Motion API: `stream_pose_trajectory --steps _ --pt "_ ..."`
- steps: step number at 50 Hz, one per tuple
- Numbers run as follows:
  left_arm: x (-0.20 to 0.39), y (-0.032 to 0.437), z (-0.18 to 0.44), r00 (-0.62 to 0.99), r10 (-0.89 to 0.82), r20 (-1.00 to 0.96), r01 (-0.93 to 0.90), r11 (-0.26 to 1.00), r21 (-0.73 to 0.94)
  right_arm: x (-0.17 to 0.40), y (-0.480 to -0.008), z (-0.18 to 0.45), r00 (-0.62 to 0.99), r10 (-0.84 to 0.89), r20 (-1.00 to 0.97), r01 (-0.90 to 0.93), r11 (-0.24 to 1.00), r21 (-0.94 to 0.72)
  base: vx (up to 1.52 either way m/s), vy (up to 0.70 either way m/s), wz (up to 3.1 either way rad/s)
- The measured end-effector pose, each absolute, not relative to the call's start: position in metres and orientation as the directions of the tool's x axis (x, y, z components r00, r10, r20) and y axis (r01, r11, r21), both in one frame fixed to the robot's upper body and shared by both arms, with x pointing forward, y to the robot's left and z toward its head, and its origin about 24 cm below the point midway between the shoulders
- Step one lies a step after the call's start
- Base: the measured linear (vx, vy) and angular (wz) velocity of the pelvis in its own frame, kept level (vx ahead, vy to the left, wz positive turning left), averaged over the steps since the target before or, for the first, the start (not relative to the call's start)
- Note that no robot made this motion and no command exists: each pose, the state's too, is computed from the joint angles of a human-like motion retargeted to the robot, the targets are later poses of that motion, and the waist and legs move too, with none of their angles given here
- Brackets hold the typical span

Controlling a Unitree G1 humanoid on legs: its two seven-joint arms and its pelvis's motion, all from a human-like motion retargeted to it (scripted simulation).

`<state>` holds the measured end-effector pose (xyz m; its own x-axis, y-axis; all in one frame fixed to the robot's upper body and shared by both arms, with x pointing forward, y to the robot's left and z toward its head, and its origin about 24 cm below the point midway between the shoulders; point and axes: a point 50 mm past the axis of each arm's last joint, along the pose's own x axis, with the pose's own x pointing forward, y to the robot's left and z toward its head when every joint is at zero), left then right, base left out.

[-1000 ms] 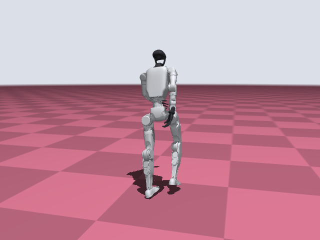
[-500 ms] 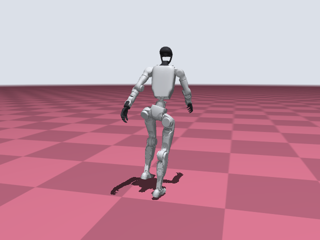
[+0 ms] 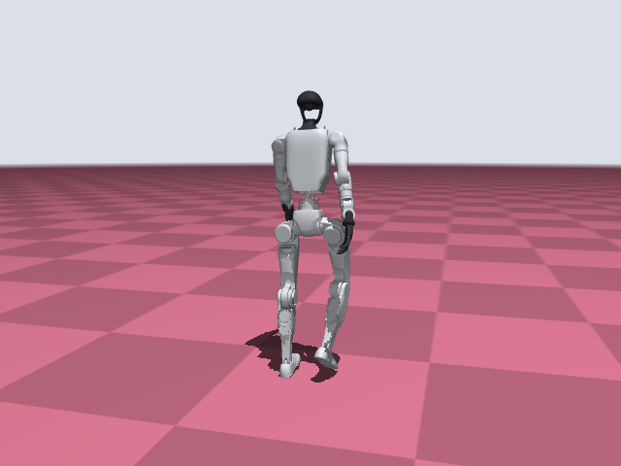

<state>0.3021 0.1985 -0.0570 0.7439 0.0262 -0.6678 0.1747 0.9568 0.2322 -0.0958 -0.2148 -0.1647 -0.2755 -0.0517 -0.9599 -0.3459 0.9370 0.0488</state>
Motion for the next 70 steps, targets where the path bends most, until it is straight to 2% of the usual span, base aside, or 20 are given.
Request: stream_pose_trajectory --steps 3,7,10,13,17,22,25,27,32,36,39,42,45,48,52,57,60,63,67,70 --pt "0.374 0.167 0.035 0.93 -0.071 -0.36 0.161 0.961 0.226 -0.12 -0.224 -0.156 -0.318 -0.044 -0.947 -0.368 0.926 0.08 0.89 -0.07 1.75" --pt "0.41 0.14 0.132 0.995 -0.103 -0.016 0.104 0.985 0.136 -0.127 -0.232 -0.152 -0.317 -0.094 -0.944 -0.357 0.934 0.027 1.0 -0.24 1.44" --pt "0.412 0.133 0.145 0.994 -0.105 0.044 0.1 0.991 0.093 -0.114 -0.227 -0.157 -0.31 -0.09 -0.946 -0.333 0.943 0.02 1.02 -0.37 0.38" --pt "0.392 0.138 0.086 0.984 -0.126 -0.123 0.133 0.99 0.052 -0.079 -0.226 -0.166 -0.261 -0.103 -0.96 -0.294 0.956 -0.023 1.04 -0.41 -0.48" --pt "0.301 0.17 -0.055 0.798 -0.112 -0.592 0.196 0.978 0.079 0.004 -0.227 -0.175 -0.05 -0.185 -0.982 -0.273 0.948 -0.165 1.06 -0.4 -0.77" --pt "0.104 0.213 -0.165 0.188 0.003 -0.982 0.282 0.958 0.057 0.158 -0.227 -0.144 0.423 -0.292 -0.858 -0.121 0.92 -0.373 0.89 -0.23 -0.6" --pt "-0.011 0.231 -0.172 -0.147 0.076 -0.986 0.266 0.963 0.035 0.246 -0.217 -0.096 0.682 -0.268 -0.681 -0.061 0.907 -0.418 0.92 -0.12 -1.45" --pt "-0.072 0.238 -0.164 -0.274 0.096 -0.957 0.193 0.98 0.043 0.292 -0.209 -0.056 0.816 -0.237 -0.527 -0.035 0.89 -0.455 0.94 -0.03 -1.63" --pt "-0.17 0.242 -0.133 -0.388 0.096 -0.916 -0.136 0.978 0.16 0.354 -0.2 0.032 0.965 -0.191 -0.182 0.073 0.856 -0.512 1.0 0.1 -1.55" --pt "-0.201 0.231 -0.12 -0.447 0.081 -0.891 -0.266 0.939 0.218 0.35 -0.2 0.031 0.968 -0.194 -0.161 0.099 0.88 -0.465 1.1 0.27 -0.74" --pt "-0.187 0.224 -0.129 -0.433 0.09 -0.897 -0.262 0.939 0.221 0.317 -0.206 -0.019 0.915 -0.224 -0.335 0.06 0.898 -0.435 1.13 0.33 0.01" --pt "-0.133 0.223 -0.152 -0.294 0.081 -0.952 -0.221 0.964 0.15 0.247 -0.211 -0.089 0.772 -0.221 -0.596 -0.042 0.918 -0.395 1.16 0.35 0.32" --pt "-0.039 0.232 -0.171 -0.079 0.088 -0.993 -0.09 0.991 0.095 0.148 -0.217 -0.148 0.496 -0.225 -0.839 -0.147 0.93 -0.336 1.02 0.3 0.67" --pt "0.086 0.24 -0.163 0.178 0.156 -0.972 0.039 0.986 0.165 0.046 -0.225 -0.173 0.154 -0.255 -0.955 -0.184 0.942 -0.281 0.93 0.23 1.08" --pt "0.25 0.225 -0.096 0.594 0.143 -0.791 0.115 0.959 0.26 -0.065 -0.227 -0.169 -0.178 -0.204 -0.963 -0.213 0.963 -0.165 0.9 0.14 1.4" --pt "0.378 0.19 0.043 0.933 0.02 -0.36 0.077 0.964 0.253 -0.14 -0.229 -0.149 -0.35 -0.138 -0.927 -0.189 0.979 -0.075 0.96 -0.05 1.71" --pt "0.407 0.182 0.108 0.987 0.03 -0.16 0.002 0.98 0.2 -0.155 -0.227 -0.143 -0.416 -0.133 -0.899 -0.187 0.981 -0.058 1.09 -0.28 1.37" --pt "0.409 0.178 0.119 0.993 0.02 -0.115 -0.003 0.99 0.142 -0.145 -0.219 -0.149 -0.426 -0.097 -0.899 -0.191 0.981 -0.015 1.07 -0.38 0.27" --pt "0.373 0.172 0.038 0.946 -0.053 -0.32 0.077 0.995 0.061 -0.093 -0.217 -0.165 -0.324 -0.092 -0.942 -0.207 0.978 -0.025 1.12 -0.41 -0.52" --pt "0.295 0.176 -0.062 0.774 -0.113 -0.623 0.179 0.983 0.044 -0.029 -0.221 -0.174 -0.133 -0.145 -0.981 -0.25 0.962 -0.108 1.07 -0.37 -0.43"
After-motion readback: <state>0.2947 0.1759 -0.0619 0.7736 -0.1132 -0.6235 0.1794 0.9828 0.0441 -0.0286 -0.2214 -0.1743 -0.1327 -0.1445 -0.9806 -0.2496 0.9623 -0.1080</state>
